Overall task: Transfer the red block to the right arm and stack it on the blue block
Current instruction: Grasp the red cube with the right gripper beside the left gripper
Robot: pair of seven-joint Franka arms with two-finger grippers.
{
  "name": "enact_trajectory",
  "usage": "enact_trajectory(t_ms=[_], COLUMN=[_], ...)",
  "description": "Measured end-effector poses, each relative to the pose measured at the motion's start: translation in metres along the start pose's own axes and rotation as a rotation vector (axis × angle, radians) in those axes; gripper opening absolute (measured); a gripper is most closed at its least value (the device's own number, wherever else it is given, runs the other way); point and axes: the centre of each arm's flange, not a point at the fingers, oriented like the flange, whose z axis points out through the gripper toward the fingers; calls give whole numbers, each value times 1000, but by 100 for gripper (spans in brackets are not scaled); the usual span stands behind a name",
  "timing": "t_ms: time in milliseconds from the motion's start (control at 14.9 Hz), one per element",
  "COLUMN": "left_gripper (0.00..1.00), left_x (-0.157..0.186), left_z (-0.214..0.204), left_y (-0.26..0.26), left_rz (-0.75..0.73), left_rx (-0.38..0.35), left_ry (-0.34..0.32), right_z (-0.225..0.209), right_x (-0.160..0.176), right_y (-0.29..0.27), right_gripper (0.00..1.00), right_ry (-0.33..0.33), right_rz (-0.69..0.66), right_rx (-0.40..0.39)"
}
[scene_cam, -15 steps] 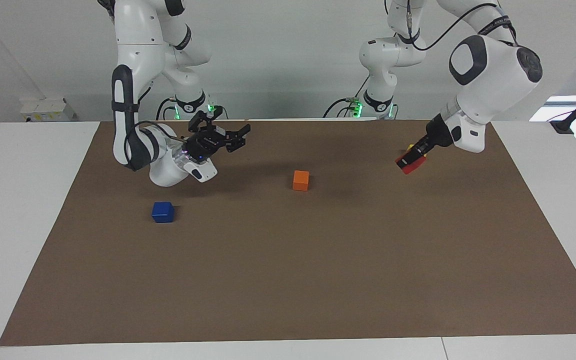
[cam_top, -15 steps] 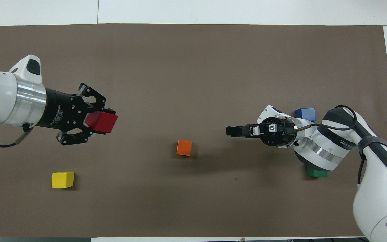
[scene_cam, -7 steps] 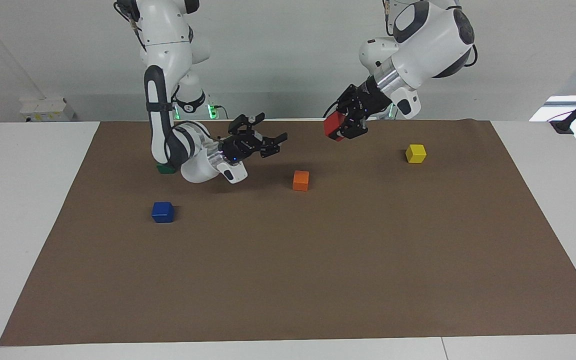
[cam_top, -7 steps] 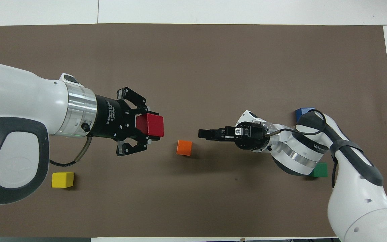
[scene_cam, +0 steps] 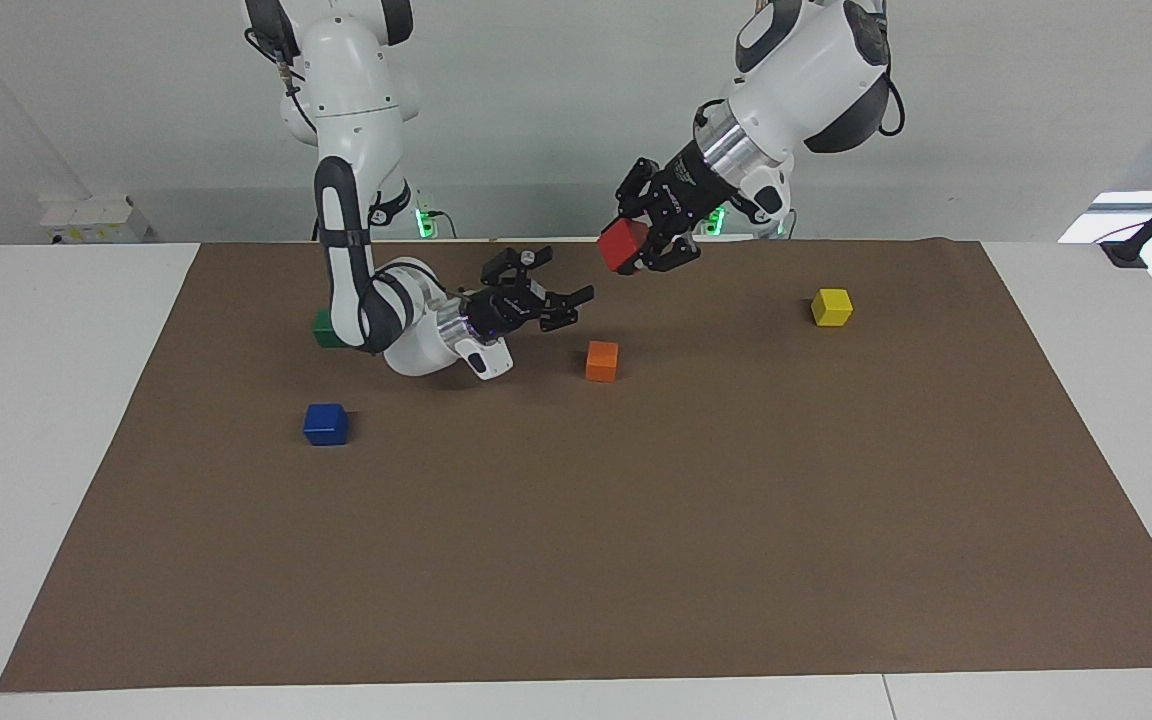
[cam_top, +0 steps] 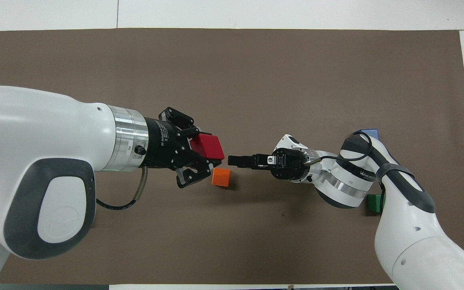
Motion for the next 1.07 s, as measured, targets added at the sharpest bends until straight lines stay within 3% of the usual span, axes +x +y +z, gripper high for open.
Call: enact_trajectory(t_ms=[469, 670, 1071], left_gripper=[54, 54, 54], left_x=[26, 34, 26], left_z=[30, 38, 42], left_y=[-5, -16, -29], left_rz=[112, 158, 183], left_rx=[18, 24, 14], left_ry=[45, 60, 28], right_z=[18, 17, 28], right_x=[-9, -9, -12], right_y=[9, 13, 21], right_gripper=[100, 100, 100], right_ry=[-17, -8, 8], right_rz=[350, 376, 347], right_rx=[23, 11, 15])
